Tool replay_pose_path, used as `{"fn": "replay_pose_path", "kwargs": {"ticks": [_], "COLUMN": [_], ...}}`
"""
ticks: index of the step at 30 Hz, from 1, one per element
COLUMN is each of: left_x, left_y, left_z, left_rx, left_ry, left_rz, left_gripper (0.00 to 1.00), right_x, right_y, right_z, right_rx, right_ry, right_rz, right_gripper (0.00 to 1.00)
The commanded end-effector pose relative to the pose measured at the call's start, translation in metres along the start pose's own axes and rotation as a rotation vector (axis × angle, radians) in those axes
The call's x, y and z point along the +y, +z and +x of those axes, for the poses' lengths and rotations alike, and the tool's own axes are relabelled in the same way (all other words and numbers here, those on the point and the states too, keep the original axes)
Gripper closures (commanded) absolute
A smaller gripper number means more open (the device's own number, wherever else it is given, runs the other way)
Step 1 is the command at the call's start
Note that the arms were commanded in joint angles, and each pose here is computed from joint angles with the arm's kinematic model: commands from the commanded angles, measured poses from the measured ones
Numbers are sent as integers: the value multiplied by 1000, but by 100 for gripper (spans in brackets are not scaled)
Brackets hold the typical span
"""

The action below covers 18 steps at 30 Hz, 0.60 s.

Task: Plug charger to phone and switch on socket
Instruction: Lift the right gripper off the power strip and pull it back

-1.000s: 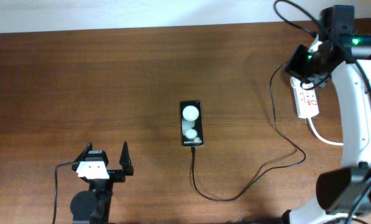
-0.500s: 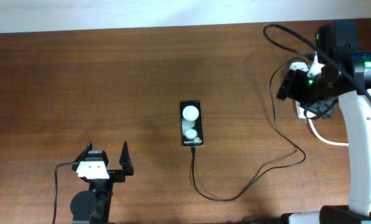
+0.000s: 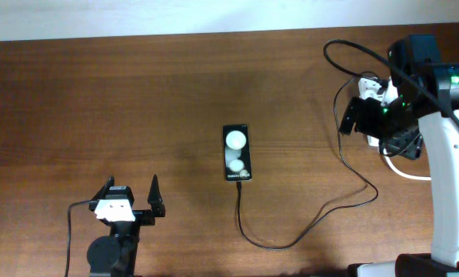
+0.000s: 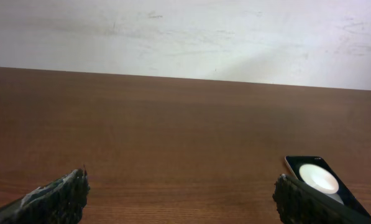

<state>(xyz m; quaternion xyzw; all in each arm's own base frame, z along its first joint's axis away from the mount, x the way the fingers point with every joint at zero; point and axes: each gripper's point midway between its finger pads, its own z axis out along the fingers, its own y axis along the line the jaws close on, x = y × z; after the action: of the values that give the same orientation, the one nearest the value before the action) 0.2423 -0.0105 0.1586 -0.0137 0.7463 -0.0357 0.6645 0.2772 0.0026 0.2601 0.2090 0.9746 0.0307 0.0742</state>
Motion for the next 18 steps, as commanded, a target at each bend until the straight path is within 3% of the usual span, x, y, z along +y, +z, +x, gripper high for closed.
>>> {"fn": "replay_pose_path", "kwargs": {"ticks": [1,18], "left_x": [1,1], "left_y": [1,1], "left_z": [4,4], "left_rx": [5,5], "left_ry": [-11,-11], "left_rz": [-2,-2], "left_gripper": [1,1], "right_x": [-6,-5], "right_y": [-1,-2], "right_z": [-4,-2], "right_rx": [-29,-18], "right_ry": [-29,-159], "right_rz": [38,34], "right_gripper": [1,1]}}
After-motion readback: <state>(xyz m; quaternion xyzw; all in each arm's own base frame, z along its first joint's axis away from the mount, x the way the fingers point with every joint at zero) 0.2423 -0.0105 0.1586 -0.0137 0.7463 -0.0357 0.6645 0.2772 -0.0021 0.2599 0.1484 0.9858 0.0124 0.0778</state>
